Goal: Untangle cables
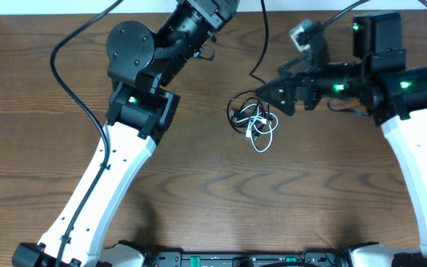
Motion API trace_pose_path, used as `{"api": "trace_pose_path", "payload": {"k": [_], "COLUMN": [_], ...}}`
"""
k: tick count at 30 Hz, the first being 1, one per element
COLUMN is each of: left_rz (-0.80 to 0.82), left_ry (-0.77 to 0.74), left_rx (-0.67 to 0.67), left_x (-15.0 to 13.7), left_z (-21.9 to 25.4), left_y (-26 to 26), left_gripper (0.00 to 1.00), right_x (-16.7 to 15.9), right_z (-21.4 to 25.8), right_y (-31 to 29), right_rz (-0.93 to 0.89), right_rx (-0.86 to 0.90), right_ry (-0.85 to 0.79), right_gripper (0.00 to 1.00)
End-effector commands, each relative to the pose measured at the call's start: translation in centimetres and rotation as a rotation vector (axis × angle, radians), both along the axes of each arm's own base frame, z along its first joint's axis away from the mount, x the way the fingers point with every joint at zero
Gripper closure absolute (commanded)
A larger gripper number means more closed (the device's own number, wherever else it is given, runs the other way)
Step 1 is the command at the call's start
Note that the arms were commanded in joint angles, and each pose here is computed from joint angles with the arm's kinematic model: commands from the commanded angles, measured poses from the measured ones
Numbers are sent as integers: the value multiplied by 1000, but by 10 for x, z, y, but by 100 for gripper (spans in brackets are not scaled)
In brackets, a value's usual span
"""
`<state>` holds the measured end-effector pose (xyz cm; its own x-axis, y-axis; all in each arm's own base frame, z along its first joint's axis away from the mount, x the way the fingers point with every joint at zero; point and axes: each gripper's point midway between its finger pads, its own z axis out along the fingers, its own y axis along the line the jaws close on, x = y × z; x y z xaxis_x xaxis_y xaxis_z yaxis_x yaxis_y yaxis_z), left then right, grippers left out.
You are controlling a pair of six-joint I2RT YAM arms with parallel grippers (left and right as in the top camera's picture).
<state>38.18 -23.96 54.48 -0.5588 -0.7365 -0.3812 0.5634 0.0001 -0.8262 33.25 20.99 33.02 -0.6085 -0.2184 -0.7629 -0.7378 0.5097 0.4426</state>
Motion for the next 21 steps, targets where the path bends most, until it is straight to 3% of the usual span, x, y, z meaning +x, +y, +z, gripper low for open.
{"api": "trace_pose_path", "payload": {"k": [1,4,7,8,12,16,19,20,21], "left_rz": [-46,-68,-83,-84,-71,-60,-78,-82,-87], "left_ry": [64,57,10,-5,-9,-9,24,30,37], "left_rx": [-134,-179,-212,-218,-224,-225,-257,-261,-267], "left_x": [-7,-12,-20,-22,-22,-19,-18,-18,-17], "left_z": [21,30,42,46,48,48,48,48,48], "left_y": [10,12,16,17,22,26,29,29,29], "left_gripper": [93,93,93,92,93,93,93,92,93], "right_x": [14,18,26,30,37,39,40,40,40], "right_z": [-11,-13,-17,-18,-12,-5,-2,-2,-1], "right_y": [5,15,20,20,22,26,27,27,27], "right_rz": [-51,-40,-56,-73,-107,-116,-113,-113,-114], "right_rx": [-83,-84,-95,-94,-59,-19,-6,-5,-4], "right_ry": [-54,-70,-78,-71,-64,-56,-60,-63,-68], "right_gripper": [1,1,8,17,71,95,98,91,72]}}
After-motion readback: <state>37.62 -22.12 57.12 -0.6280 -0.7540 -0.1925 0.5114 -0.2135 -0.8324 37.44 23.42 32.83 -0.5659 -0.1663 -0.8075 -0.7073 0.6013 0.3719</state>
